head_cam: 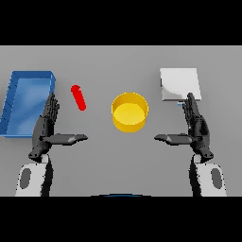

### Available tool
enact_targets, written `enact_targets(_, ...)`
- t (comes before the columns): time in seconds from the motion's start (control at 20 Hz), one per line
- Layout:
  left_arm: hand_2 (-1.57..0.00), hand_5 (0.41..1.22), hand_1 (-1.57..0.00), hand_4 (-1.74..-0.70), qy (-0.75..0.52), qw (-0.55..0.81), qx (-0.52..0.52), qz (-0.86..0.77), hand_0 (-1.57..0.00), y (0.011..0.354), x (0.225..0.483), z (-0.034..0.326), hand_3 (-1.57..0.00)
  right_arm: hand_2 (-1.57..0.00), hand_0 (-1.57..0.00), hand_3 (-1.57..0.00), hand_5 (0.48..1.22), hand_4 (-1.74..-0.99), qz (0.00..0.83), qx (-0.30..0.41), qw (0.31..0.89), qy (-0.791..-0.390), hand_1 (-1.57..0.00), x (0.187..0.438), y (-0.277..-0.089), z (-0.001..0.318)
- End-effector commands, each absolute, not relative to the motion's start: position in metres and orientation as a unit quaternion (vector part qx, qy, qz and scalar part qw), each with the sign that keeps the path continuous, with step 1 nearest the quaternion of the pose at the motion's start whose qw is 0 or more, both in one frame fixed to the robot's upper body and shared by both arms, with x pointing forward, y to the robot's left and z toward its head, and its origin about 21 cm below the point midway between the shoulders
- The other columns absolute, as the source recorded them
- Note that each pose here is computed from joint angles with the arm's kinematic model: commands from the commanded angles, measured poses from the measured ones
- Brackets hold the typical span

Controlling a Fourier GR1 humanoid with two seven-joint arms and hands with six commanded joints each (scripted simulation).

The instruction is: Pick up the red beaker and tilt it to pour out 1 green nut into yellow bowl. Pick up the yellow bowl and place it on the metallic measuring scale.

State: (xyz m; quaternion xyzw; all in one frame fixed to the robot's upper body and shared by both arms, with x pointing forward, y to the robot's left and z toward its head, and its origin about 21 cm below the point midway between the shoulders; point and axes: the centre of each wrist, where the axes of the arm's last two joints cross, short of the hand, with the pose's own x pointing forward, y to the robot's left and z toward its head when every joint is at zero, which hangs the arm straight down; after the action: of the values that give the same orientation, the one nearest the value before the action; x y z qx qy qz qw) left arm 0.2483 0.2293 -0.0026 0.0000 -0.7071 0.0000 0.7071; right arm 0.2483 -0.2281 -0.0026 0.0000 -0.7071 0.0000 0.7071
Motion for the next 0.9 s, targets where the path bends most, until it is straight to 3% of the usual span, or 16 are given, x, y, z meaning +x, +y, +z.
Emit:
enact_targets(0.0, 0.00, 0.677, 0.00, -1.20, -0.707, 0.707, 0.000, 0.000, 0.00, 0.229, 0.248, -0.003, 0.00, 0.00, 0.00, 0.00, 0.572, -1.177, 0.000, 0.000, 0.707, -0.707, 0.00, 0.249, -0.228, -0.002)
enact_targets(0.25, 0.00, 0.677, 0.00, -1.20, -0.707, 0.707, 0.000, 0.001, 0.00, 0.230, 0.247, -0.001, 0.00, 0.00, 0.00, 0.00, 0.572, -1.177, 0.000, -0.001, 0.708, -0.706, 0.00, 0.254, -0.228, -0.003)
enact_targets(0.4, 0.00, 0.677, 0.00, -1.20, -0.722, 0.689, 0.015, -0.066, 0.00, 0.231, 0.228, 0.006, 0.00, 0.00, 0.00, 0.00, 0.576, -1.183, 0.087, -0.067, 0.677, -0.728, 0.00, 0.242, -0.237, 0.005)
enact_targets(0.6, 0.00, 0.663, 0.00, -1.19, -0.715, 0.693, 0.024, -0.083, 0.00, 0.229, 0.223, 0.014, 0.00, 0.00, 0.00, 0.00, 0.584, -1.196, 0.106, -0.067, 0.677, -0.725, 0.00, 0.238, -0.234, 0.007)
enact_targets(0.85, 0.00, 0.655, 0.00, -1.18, -0.704, 0.705, 0.020, -0.089, 0.00, 0.221, 0.228, 0.011, 0.00, 0.00, 0.00, 0.00, 0.611, -1.272, 0.094, -0.038, 0.672, -0.734, 0.00, 0.239, -0.237, 0.011)
